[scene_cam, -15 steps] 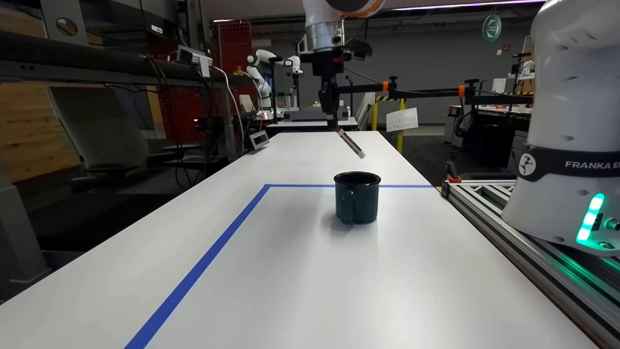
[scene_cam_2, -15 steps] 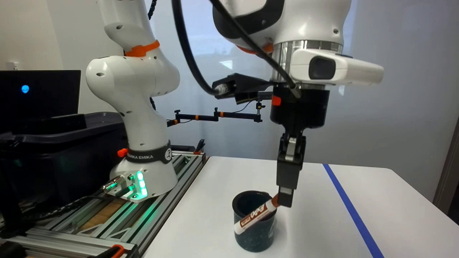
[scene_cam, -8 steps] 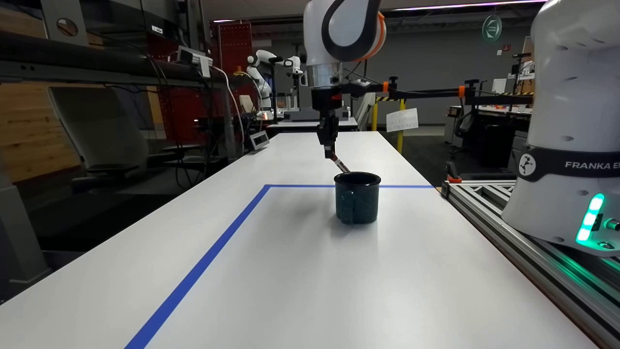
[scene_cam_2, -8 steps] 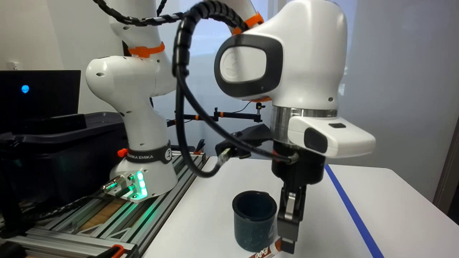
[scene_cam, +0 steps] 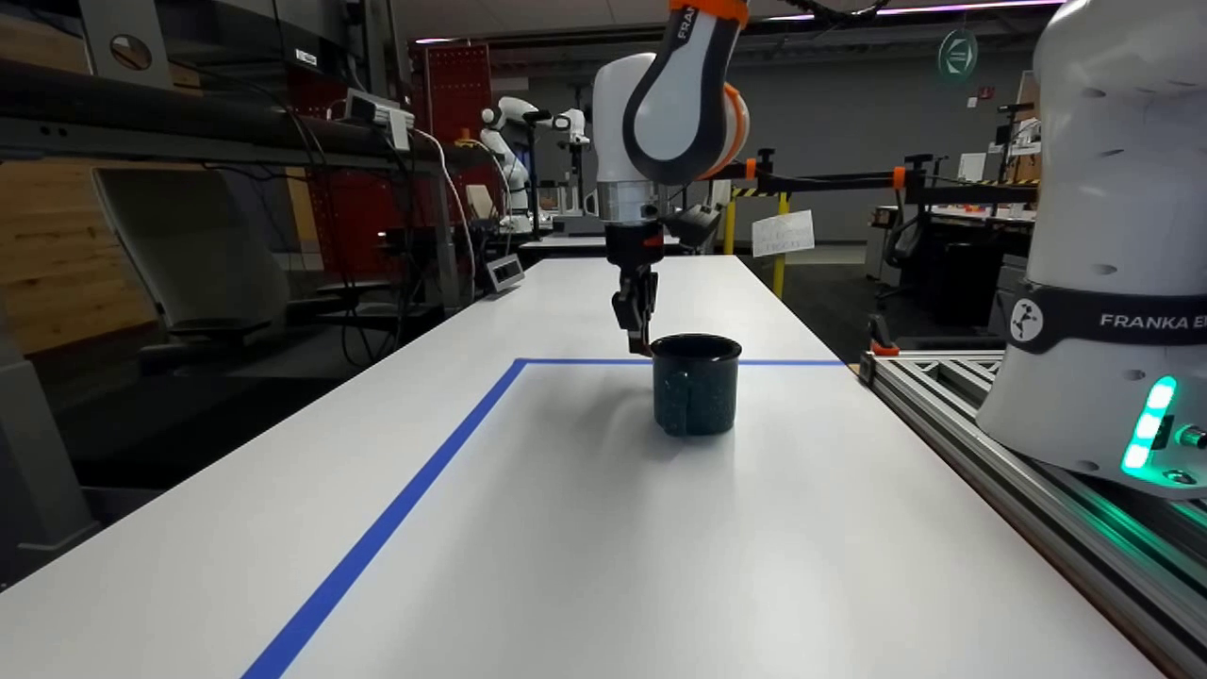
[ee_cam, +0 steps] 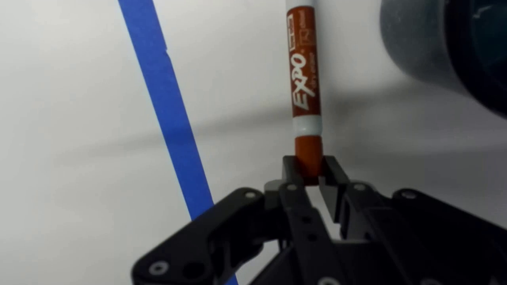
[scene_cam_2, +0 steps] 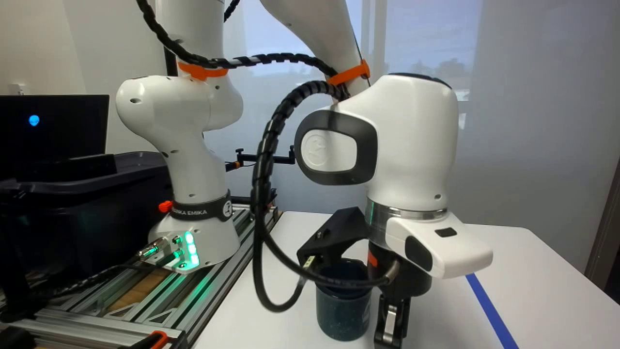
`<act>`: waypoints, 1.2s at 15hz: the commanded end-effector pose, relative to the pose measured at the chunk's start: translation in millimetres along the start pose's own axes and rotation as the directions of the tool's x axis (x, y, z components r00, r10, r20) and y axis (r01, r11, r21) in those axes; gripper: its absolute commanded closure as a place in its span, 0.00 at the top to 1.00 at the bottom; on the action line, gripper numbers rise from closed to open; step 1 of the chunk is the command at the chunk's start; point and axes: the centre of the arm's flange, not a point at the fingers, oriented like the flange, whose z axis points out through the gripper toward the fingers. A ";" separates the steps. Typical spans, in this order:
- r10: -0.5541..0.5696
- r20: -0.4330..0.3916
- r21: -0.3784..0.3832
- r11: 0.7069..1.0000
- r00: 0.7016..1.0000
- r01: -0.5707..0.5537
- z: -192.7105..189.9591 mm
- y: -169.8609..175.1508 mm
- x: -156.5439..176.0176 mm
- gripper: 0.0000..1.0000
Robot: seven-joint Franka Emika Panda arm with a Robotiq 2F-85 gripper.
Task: Take the marker out of the mug.
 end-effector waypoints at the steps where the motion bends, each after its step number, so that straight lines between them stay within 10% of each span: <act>1: 0.001 -0.036 0.024 1.000 0.999 -0.001 18.9 -6.6 5.0 0.44; 9: 0.056 -0.106 0.010 0.998 0.993 -0.055 -46.5 -7.7 12.2 1.00; 18: -0.117 -0.040 0.051 0.992 0.992 0.119 -144.7 -50.1 5.7 1.00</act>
